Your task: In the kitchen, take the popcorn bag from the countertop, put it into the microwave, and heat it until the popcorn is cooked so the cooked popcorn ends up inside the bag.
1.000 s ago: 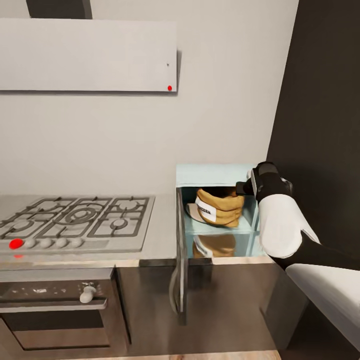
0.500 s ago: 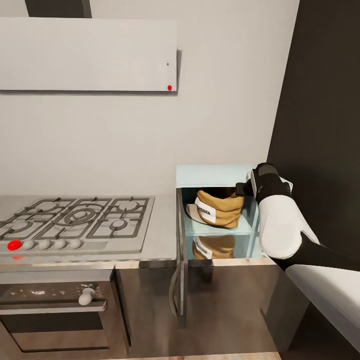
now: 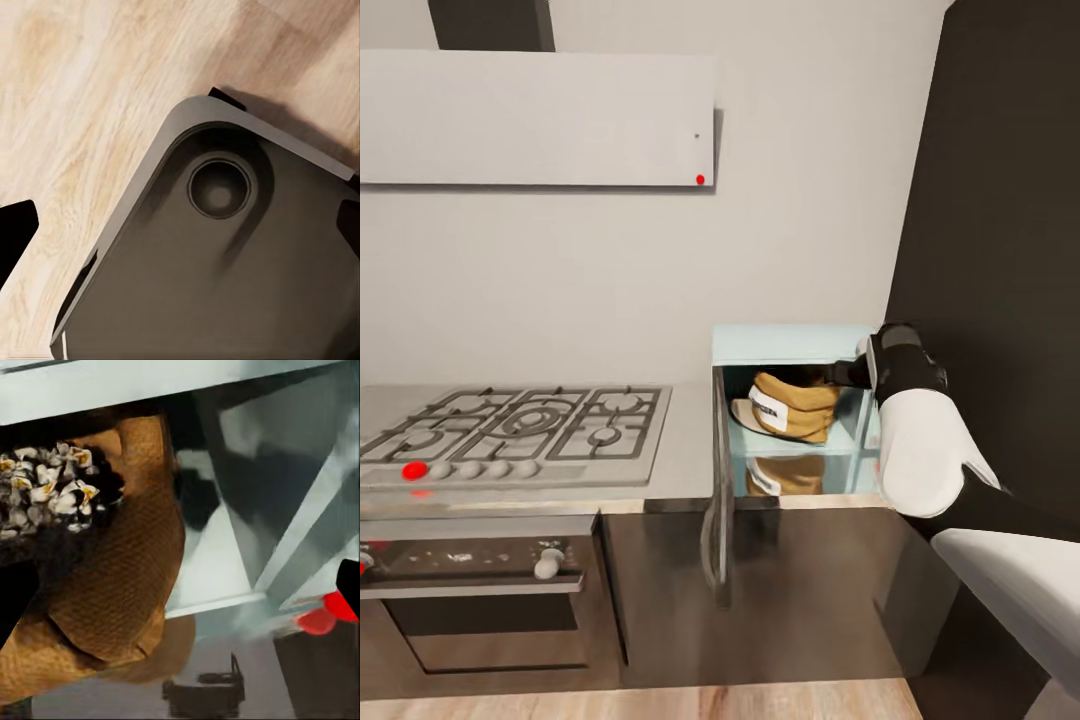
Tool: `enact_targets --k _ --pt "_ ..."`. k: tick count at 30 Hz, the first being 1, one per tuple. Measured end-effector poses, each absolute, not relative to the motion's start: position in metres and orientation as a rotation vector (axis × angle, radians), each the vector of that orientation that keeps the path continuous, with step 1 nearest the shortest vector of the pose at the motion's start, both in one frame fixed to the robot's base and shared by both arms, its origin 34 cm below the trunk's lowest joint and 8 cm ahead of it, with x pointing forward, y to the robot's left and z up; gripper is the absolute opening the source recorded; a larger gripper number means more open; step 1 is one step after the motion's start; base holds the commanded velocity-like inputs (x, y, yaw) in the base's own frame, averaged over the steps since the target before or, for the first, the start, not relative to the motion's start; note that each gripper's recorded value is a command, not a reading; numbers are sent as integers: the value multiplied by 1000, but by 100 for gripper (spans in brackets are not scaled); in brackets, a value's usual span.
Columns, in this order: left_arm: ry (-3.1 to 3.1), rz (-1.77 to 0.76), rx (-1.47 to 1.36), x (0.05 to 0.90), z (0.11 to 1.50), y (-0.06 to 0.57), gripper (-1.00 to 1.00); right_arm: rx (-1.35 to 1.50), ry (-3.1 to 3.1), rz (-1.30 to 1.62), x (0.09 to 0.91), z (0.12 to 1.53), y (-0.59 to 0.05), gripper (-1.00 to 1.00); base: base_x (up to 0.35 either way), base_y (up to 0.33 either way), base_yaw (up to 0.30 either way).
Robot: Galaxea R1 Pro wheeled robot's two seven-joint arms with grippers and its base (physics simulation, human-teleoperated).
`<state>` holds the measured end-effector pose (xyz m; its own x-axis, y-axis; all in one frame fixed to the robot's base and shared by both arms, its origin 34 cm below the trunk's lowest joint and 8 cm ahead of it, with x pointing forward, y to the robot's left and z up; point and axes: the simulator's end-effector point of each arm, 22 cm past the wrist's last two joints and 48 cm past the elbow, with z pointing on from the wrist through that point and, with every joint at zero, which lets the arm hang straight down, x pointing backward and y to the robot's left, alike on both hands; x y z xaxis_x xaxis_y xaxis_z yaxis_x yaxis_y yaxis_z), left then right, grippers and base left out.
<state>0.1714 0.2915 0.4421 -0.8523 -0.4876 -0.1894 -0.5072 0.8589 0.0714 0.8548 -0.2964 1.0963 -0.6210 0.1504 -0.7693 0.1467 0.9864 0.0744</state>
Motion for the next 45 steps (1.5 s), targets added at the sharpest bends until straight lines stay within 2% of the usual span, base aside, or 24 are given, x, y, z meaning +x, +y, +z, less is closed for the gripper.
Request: enact_targets --k 8,16,21,25,35,45 --pt "2869 177 -771 171 442 291 100 202 2073 179 854 1160 -301 100 -344 0 0" --pt "2868 179 -772 171 442 292 100 105 2112 136 843 1033 -294 100 -229 0 0" --pt "2868 177 -769 172 442 292 100 5 2060 242 844 1021 -261 100 -11 0 0" --pt "2867 178 -771 172 442 292 100 -101 1764 237 857 1043 -244 100 0 0 0" --pt "2866 178 -771 172 442 293 100 -7 1700 174 855 1005 -252 100 11 2 0" --pt "2867 182 -775 171 443 295 100 5 1704 150 857 994 -249 100 288 90 0"
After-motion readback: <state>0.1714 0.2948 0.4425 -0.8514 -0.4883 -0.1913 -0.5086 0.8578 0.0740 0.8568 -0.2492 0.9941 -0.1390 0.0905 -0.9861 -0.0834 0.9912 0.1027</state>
